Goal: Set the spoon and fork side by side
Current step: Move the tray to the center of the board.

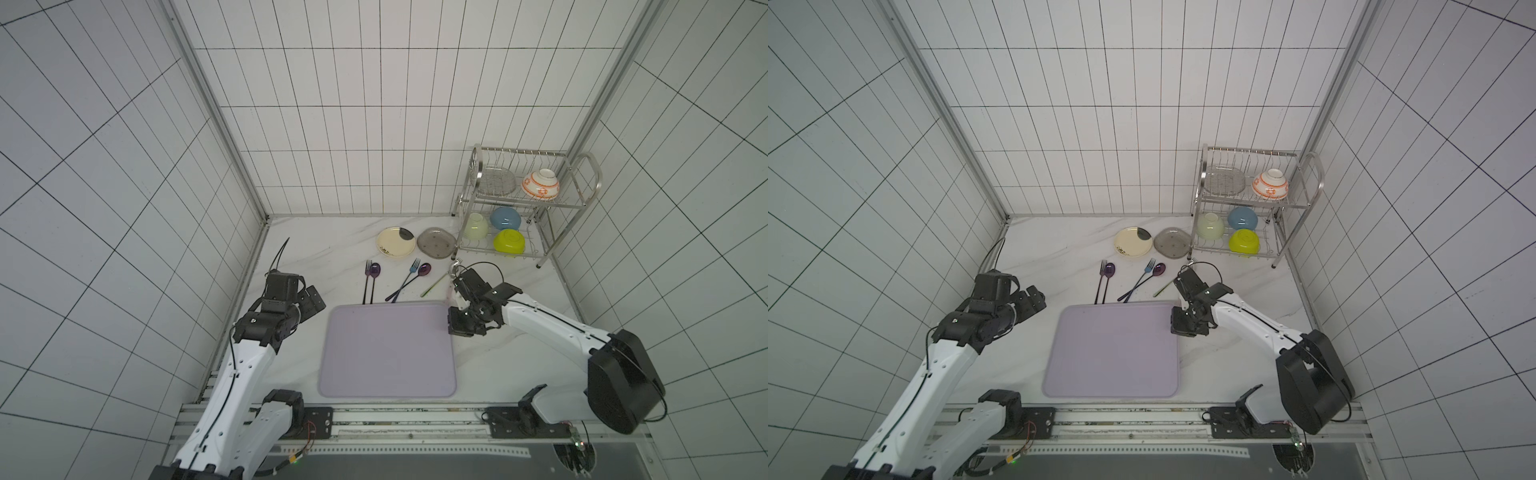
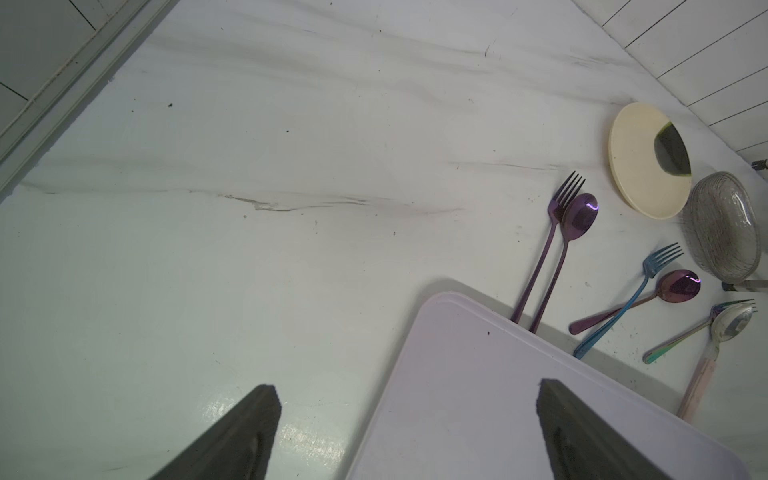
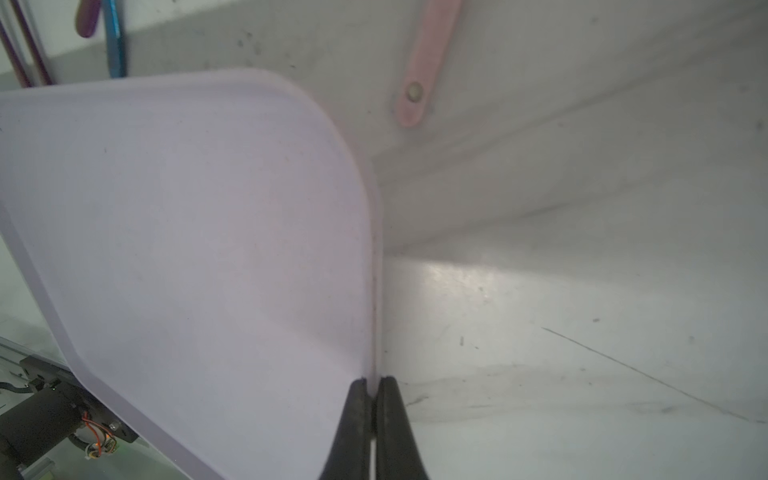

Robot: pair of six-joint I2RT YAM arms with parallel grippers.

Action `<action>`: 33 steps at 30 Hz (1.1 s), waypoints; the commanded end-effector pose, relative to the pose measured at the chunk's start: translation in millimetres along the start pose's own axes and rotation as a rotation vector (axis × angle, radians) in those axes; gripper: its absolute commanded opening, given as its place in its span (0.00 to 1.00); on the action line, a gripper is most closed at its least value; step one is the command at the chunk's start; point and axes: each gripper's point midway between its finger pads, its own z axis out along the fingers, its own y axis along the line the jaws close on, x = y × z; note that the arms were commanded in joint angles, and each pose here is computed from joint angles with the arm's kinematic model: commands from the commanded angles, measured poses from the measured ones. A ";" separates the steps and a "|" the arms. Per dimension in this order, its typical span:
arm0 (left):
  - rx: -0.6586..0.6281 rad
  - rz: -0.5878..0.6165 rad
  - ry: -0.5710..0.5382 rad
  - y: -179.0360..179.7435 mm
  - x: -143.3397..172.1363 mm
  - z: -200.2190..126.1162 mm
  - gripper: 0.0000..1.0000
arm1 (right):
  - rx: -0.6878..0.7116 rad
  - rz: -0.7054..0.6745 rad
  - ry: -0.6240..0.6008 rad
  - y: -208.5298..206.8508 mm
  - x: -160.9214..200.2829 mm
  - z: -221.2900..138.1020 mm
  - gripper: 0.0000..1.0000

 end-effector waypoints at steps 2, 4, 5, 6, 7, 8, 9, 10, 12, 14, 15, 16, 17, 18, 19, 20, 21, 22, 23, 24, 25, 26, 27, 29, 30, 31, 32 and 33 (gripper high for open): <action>0.048 0.030 -0.007 -10.3 -1.9 2.4 0.98 | -0.111 -0.044 -0.016 -6.3 -1.6 -7.1 0.00; 0.063 0.035 -0.005 -12.3 -0.5 3.2 0.98 | -0.116 -0.063 -0.008 -14.9 -2.5 -5.5 0.00; 0.065 0.036 -0.005 -12.8 -0.3 3.5 0.98 | -0.110 -0.069 -0.006 -18.8 -3.7 -4.6 0.00; 0.067 0.038 -0.005 -13.0 -0.1 4.0 0.98 | -0.101 -0.065 -0.003 -24.1 -5.1 -3.9 0.00; 0.065 0.039 -0.003 -12.7 0.5 4.6 0.98 | -0.094 -0.059 -0.002 -29.1 -6.8 -3.3 0.00; 0.064 0.038 -0.003 -12.3 0.5 5.0 0.98 | -0.091 -0.052 -0.001 -33.3 -8.7 -2.8 0.00; 0.061 0.039 -0.002 -11.8 0.9 5.5 0.98 | -0.088 -0.048 0.001 -36.9 -9.9 -1.9 0.00; 0.061 0.039 -0.003 -12.0 0.8 5.7 0.98 | -0.085 -0.052 0.002 -39.7 -11.1 -1.3 0.00; 0.058 0.040 -0.001 -11.6 1.0 6.9 0.98 | -0.082 -0.069 0.008 -43.4 -11.9 0.9 0.00; 0.055 0.039 0.001 -11.2 1.4 8.5 0.98 | -0.069 -0.079 0.020 -47.7 -12.4 4.5 0.00; 0.053 0.038 0.002 -11.1 1.4 9.2 0.98 | -0.067 -0.072 0.027 -49.6 -13.1 6.4 0.00; 0.051 0.037 0.003 -11.0 1.4 9.8 0.98 | -0.071 -0.071 0.030 -49.4 -14.5 7.7 0.00; 0.047 0.038 0.005 -10.5 1.6 10.7 0.98 | -0.070 -0.072 0.035 -49.4 -15.3 9.6 0.00; 0.046 0.036 0.004 -10.3 1.4 10.9 0.98 | -0.063 -0.072 0.039 -51.3 -15.8 11.7 0.00; 0.043 0.036 0.007 -9.8 1.8 11.9 0.98 | -0.053 -0.071 0.042 -53.3 -16.7 13.4 0.00; 0.042 0.035 0.007 -9.9 1.9 12.4 0.98 | -0.043 -0.071 0.047 -55.4 -16.8 15.4 0.00; 0.041 0.035 0.008 -9.7 2.2 12.9 0.98 | -0.035 -0.068 0.051 -56.9 -17.6 16.6 0.00; 0.040 0.035 0.007 -9.6 2.1 13.0 0.98 | -0.029 -0.067 0.054 -58.1 -18.3 17.5 0.00; 0.041 0.035 0.006 -9.9 1.8 13.2 0.98 | -0.025 -0.066 0.056 -58.7 -19.0 18.3 0.01; 0.041 0.034 0.006 -9.9 1.9 13.7 0.98 | -0.018 -0.064 0.058 -59.9 -19.3 19.2 0.03; 0.043 0.034 0.006 -10.5 1.7 13.9 0.98 | -0.014 -0.063 0.062 -60.7 -19.2 20.4 0.04; 0.044 0.034 0.006 -10.6 1.7 14.1 0.98 | -0.009 -0.060 0.067 -61.9 -19.0 21.7 0.07; 0.043 0.033 0.008 -10.4 2.0 14.7 0.98 | -0.001 -0.057 0.070 -63.2 -19.2 22.4 0.10; 0.046 0.033 0.014 -11.2 2.8 15.9 0.98 | 0.012 -0.054 0.074 -65.3 -19.5 22.6 0.15; 0.046 0.033 0.016 -11.7 3.0 16.7 0.98 | 0.017 -0.054 0.074 -65.9 -20.0 22.1 0.17; 0.049 0.033 0.019 -12.8 3.4 17.6 0.98 | 0.023 -0.053 0.069 -66.4 -21.1 21.2 0.18; 0.051 0.033 0.024 -13.6 4.1 19.1 0.98 | 0.030 -0.049 0.066 -67.3 -22.0 20.1 0.21; 0.055 0.036 0.032 -15.6 6.0 21.1 0.98 | 0.037 -0.040 0.061 -67.7 -22.9 18.2 0.25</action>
